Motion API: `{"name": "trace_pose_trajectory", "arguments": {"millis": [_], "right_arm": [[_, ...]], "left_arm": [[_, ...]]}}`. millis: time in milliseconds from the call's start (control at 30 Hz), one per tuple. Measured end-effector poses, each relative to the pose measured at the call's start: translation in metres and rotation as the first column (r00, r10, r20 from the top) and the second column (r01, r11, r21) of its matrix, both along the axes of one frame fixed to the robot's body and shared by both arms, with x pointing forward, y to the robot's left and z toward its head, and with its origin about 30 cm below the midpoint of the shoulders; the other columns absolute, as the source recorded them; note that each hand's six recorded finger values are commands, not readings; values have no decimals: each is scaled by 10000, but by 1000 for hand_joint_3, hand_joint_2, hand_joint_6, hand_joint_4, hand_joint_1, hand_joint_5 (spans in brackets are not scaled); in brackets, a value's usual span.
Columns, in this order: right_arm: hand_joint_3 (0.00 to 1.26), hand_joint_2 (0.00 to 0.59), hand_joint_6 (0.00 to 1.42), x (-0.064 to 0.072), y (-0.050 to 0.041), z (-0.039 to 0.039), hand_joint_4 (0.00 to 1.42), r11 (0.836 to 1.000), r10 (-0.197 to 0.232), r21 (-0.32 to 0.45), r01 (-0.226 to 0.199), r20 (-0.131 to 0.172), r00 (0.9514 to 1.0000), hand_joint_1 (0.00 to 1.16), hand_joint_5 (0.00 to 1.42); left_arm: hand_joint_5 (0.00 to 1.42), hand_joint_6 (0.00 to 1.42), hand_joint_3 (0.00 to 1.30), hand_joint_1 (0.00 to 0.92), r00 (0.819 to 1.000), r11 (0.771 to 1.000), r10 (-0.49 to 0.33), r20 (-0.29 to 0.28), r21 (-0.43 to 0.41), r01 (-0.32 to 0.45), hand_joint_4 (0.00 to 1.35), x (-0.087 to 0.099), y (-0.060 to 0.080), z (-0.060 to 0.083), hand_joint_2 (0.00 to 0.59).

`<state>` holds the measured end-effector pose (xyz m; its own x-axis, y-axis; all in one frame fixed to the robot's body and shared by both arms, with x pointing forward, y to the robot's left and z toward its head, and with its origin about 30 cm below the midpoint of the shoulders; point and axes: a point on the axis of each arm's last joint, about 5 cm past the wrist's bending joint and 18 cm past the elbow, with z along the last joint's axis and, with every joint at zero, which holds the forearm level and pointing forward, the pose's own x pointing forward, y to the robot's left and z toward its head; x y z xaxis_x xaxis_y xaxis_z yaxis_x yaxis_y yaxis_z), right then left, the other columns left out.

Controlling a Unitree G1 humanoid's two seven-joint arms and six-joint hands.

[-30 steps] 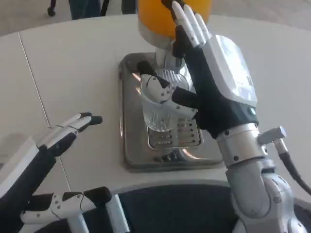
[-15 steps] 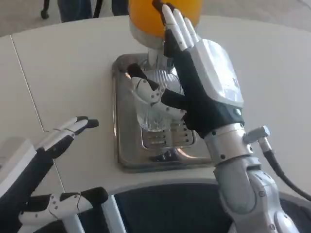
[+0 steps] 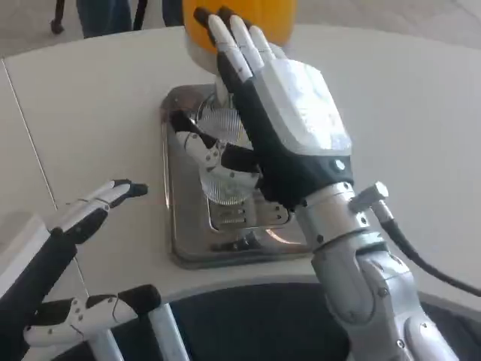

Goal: Grasp the cup under the faucet to collect the drink, then remove the cup.

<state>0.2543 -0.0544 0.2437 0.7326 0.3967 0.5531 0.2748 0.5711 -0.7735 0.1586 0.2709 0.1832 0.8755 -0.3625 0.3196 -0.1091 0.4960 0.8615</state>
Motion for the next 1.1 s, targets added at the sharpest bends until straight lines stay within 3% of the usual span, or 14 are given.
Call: {"name": "trace_pose_trajectory", "arguments": {"millis": [67, 233, 500, 633, 700, 767, 900, 1100], "right_arm": [[15, 429, 49, -2, 21, 0, 0, 9997, 101, -236, -103, -117, 9999, 436, 0], [15, 432, 48, 1, 22, 7, 0, 9994, 39, -358, -42, -73, 10000, 441, 0], [15, 434, 48, 2, 14, 9, 0, 9994, 55, -330, -58, -90, 9999, 446, 0], [15, 434, 48, -4, 2, 14, 0, 9993, 74, -354, -78, -107, 9999, 447, 0], [15, 434, 48, -8, -7, 18, 0, 9993, 72, -357, -77, -120, 9999, 448, 0], [15, 434, 48, -11, -10, 20, 0, 9992, 84, -380, -89, -132, 9999, 448, 0], [15, 434, 48, -29, -24, 31, 0, 9990, 101, -425, -107, -159, 9998, 449, 0], [15, 434, 48, -48, -43, 39, 0, 9989, 95, -461, -103, -172, 9998, 450, 0]], "left_arm": [[153, 290, 183, 48, 10000, 10000, -3, 2, -13, 3, 52, 0, 0, 0, 111], [156, 290, 181, 47, 10000, 9999, 70, -36, -76, -71, 48, -1, 7, 1, 111], [191, 339, 36, 96, 9983, 9926, 439, -390, -1118, -480, 0, -4, -81, -2, 93], [192, 358, 1, 114, 9934, 9746, 678, -928, -2069, -858, 0, 27, -208, -34, 89], [195, 370, 0, 130, 9909, 9570, 597, -1210, -2753, -913, 0, 66, -354, -61, 75], [196, 373, 0, 134, 9901, 9515, 566, -1287, -2933, -925, 0, 87, -416, -66, 74], [196, 383, 0, 165, 9889, 9340, 811, -1244, -3369, -1190, 0, 139, -580, -88, 72], [205, 381, 0, 179, 9863, 9176, 1253, -1072, -3654, -1563, 0, 201, -689, -95, 68]]}}
